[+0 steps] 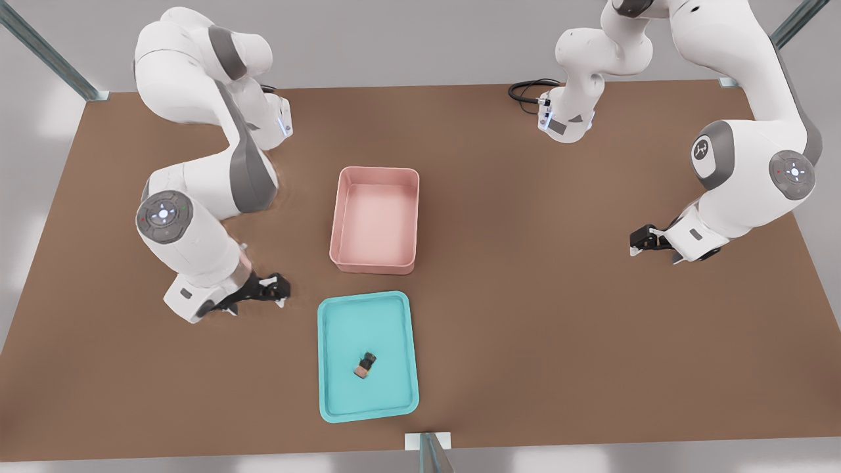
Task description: The left arm remains still, and the right arm places the button from the box into the tray
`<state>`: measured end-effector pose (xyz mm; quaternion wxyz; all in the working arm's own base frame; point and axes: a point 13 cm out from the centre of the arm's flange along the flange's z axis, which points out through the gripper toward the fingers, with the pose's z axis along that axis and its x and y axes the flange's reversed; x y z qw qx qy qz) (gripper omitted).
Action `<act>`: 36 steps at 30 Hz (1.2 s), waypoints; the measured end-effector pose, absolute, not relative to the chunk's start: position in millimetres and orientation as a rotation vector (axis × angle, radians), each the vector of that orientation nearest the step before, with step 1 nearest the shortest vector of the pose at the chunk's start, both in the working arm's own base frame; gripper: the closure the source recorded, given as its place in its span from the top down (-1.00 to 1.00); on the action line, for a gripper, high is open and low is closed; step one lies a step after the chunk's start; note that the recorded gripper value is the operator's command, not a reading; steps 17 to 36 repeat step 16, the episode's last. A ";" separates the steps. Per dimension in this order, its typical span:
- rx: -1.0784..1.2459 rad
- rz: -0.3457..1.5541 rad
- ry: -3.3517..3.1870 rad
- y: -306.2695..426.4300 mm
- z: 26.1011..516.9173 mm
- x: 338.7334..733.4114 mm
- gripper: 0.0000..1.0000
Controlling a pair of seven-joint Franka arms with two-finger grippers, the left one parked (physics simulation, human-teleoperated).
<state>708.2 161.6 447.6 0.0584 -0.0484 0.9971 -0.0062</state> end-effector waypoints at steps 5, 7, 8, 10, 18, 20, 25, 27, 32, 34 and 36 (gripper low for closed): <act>0.229 -0.080 3.304 -35.5 423.5 580.0 1.00; 0.174 -0.070 3.330 -20.8 412.5 561.8 1.00; 0.142 -0.065 3.334 -11.9 410.5 561.2 1.00; 0.099 -0.057 3.336 -2.0 407.8 561.5 1.00; 0.032 -0.046 3.347 8.3 400.8 563.0 1.00; 0.032 -0.046 3.347 8.3 400.8 563.0 1.00; 0.032 -0.046 3.347 8.3 400.8 563.0 1.00; 0.032 -0.046 3.347 8.3 400.8 563.0 1.00; 0.032 -0.046 3.347 8.3 400.8 563.0 1.00; 0.032 -0.046 3.347 8.3 400.8 563.0 1.00; 0.032 -0.046 3.347 8.3 400.8 563.0 1.00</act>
